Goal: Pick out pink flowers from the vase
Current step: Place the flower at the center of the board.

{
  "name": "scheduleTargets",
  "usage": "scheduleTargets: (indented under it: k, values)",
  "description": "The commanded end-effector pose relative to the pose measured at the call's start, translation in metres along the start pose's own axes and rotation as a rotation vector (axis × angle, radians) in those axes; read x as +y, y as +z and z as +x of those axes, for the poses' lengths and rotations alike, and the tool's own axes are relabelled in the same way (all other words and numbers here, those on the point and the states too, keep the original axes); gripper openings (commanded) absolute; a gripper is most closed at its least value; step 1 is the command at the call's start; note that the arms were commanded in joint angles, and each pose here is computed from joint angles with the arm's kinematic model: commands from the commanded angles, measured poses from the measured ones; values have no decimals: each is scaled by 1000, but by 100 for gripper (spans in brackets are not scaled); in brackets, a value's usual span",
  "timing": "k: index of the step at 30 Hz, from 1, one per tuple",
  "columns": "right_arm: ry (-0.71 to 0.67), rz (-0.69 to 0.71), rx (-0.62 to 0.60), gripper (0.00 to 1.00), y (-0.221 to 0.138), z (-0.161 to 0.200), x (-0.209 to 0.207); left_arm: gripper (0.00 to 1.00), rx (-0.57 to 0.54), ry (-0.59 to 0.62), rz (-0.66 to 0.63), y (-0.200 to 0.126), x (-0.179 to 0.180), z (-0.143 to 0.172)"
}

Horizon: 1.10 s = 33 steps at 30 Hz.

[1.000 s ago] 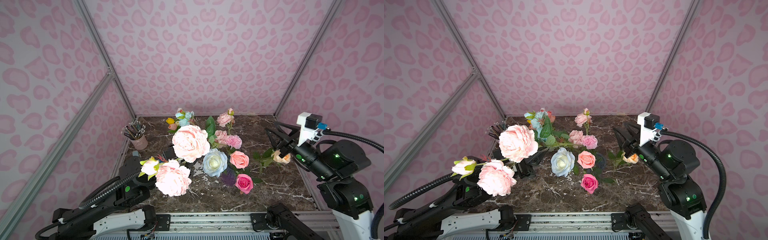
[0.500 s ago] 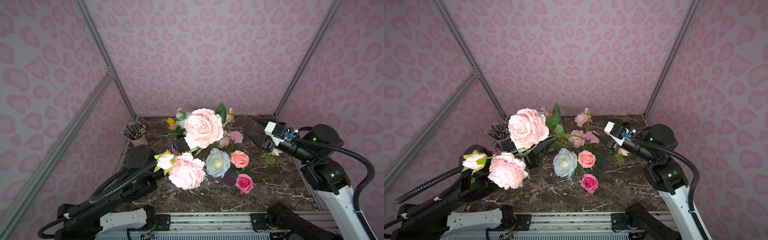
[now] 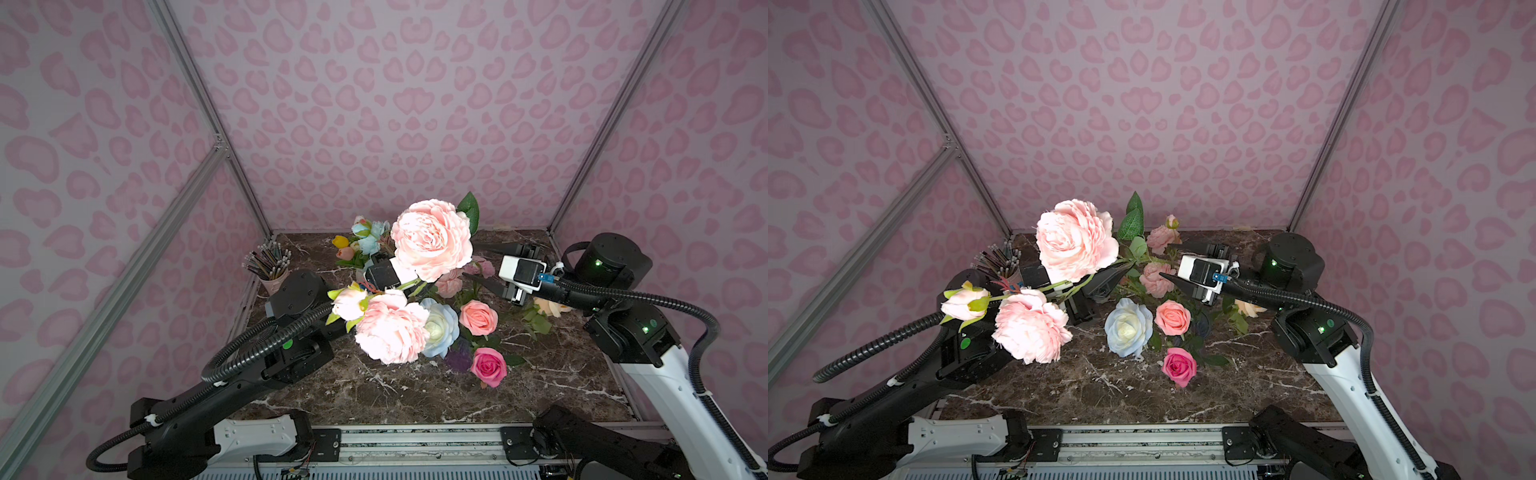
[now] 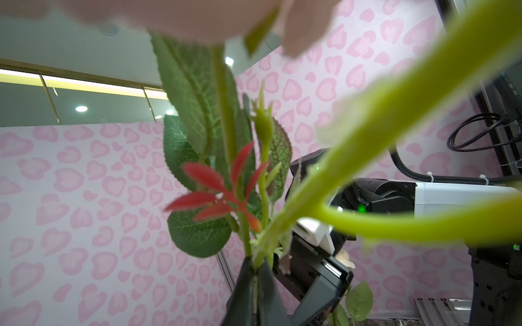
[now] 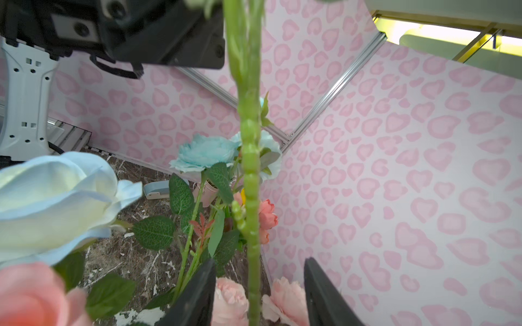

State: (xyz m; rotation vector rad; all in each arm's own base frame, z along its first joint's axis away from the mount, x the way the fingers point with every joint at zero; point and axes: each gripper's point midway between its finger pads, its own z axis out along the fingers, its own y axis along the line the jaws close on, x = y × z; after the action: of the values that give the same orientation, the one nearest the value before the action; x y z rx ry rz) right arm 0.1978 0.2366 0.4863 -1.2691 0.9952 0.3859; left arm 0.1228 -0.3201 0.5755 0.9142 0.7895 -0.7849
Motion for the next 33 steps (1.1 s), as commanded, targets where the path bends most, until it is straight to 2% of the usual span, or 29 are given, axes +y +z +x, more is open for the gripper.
scheduleTargets:
  k: [1,3,6,7,10,11,14,15,18,22,26,30,33]
  values:
    - [-8,76,16,39,-1,6,-10,3,-78,13,6,-1,2,-21]
    - [-10,108,4,27,-4,4,-13,3,-73,24,13,-2,0,-19]
    - [-1,106,-4,2,-3,3,-13,3,-66,30,12,-2,0,-16]
    - [1,103,-4,0,-2,4,-13,3,-67,32,16,-2,-1,-16]
    - [2,120,-36,0,-3,-4,-18,3,-62,24,25,-1,-2,-15]
    - [2,133,-55,0,-4,-10,-20,10,-51,22,20,0,0,-15]
    - [10,191,-96,0,-10,-23,-32,45,-30,19,-10,0,6,-12]
    - [18,228,-113,0,-14,-30,-39,52,-22,21,-23,-2,8,-11]
    - [36,294,-166,0,-28,-50,-56,62,18,20,-59,-6,12,1]
    - [58,365,-196,0,-42,-65,-75,65,56,27,-91,-14,14,12]
    - [182,620,-154,0,-71,-60,-125,64,113,42,-75,-20,11,22]
    - [333,938,-9,0,-110,-30,-173,62,146,50,-49,-28,6,25]
    - [431,1077,113,0,-127,16,-183,62,199,28,-53,-33,7,32]
